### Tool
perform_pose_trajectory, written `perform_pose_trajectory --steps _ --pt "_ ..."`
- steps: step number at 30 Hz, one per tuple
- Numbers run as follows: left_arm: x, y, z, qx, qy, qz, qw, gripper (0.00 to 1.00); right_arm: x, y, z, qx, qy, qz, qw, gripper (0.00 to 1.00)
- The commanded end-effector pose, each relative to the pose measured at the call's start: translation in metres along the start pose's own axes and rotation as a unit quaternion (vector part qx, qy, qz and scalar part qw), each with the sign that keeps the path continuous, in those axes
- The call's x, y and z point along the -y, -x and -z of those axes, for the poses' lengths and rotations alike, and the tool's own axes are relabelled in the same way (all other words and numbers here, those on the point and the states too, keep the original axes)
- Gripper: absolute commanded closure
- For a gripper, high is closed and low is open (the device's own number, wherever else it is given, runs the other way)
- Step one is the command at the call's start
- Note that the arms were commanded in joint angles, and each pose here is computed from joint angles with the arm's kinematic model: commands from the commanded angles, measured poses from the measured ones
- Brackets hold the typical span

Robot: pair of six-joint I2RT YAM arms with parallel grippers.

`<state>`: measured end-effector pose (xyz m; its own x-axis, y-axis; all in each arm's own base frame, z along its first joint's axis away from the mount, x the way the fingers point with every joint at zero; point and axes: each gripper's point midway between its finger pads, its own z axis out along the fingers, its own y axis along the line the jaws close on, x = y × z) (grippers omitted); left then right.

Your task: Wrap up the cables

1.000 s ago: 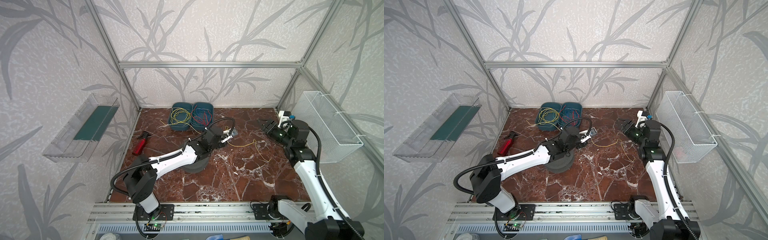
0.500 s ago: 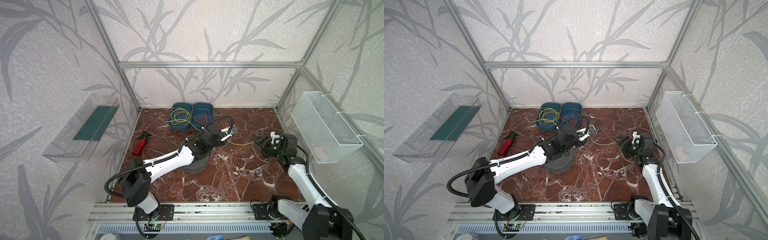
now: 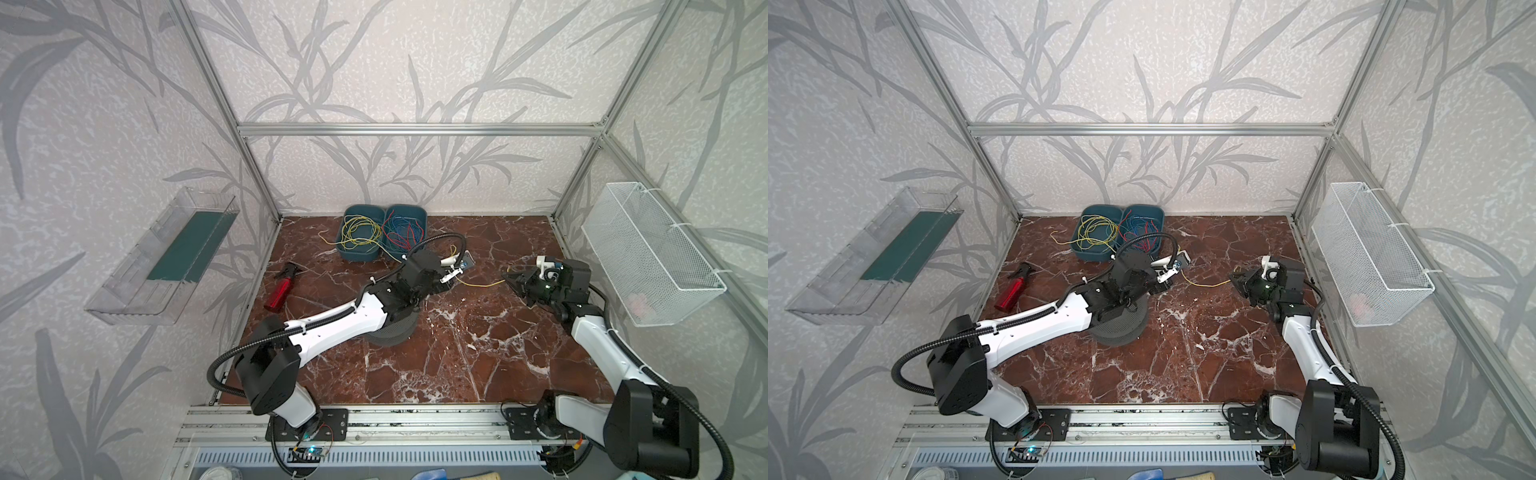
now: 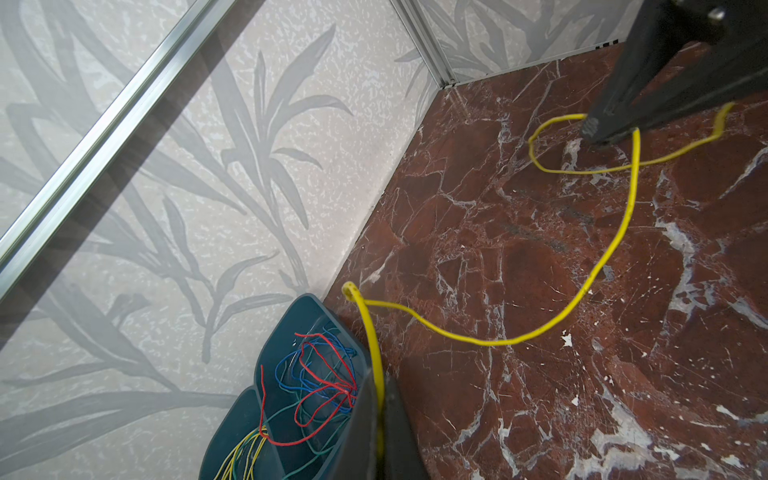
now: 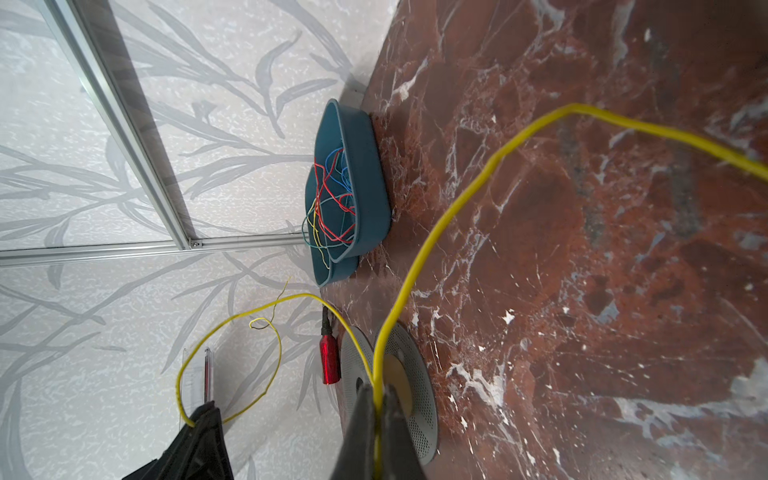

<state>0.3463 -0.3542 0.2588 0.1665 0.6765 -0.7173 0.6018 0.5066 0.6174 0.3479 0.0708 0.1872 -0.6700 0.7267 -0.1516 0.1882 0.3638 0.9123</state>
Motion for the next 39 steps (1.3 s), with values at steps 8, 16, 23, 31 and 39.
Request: perform_pose_trajectory --steps 8,16,23,31,39 --pt "-0.024 -0.010 0.052 0.000 0.036 -0.080 0.996 1.00 -0.050 0.081 0.008 0.129 0.006 0.056 0.990 1.00" --pt "-0.039 -0.065 0.100 -0.056 0.061 -0.101 0.991 1.00 -0.074 0.129 -0.013 0.160 0.027 0.042 0.986 1.00" --pt "-0.036 -0.116 0.120 -0.140 0.058 -0.125 0.980 1.00 -0.091 0.154 -0.025 0.164 0.036 0.044 0.985 1.00" --pt "-0.025 -0.152 0.132 -0.199 0.045 -0.148 0.968 1.00 -0.098 0.167 -0.027 0.175 0.027 0.054 0.983 1.00" --pt "-0.025 -0.175 0.134 -0.232 0.054 -0.163 0.957 1.00 -0.107 0.168 -0.017 0.179 0.034 0.065 0.981 1.00"
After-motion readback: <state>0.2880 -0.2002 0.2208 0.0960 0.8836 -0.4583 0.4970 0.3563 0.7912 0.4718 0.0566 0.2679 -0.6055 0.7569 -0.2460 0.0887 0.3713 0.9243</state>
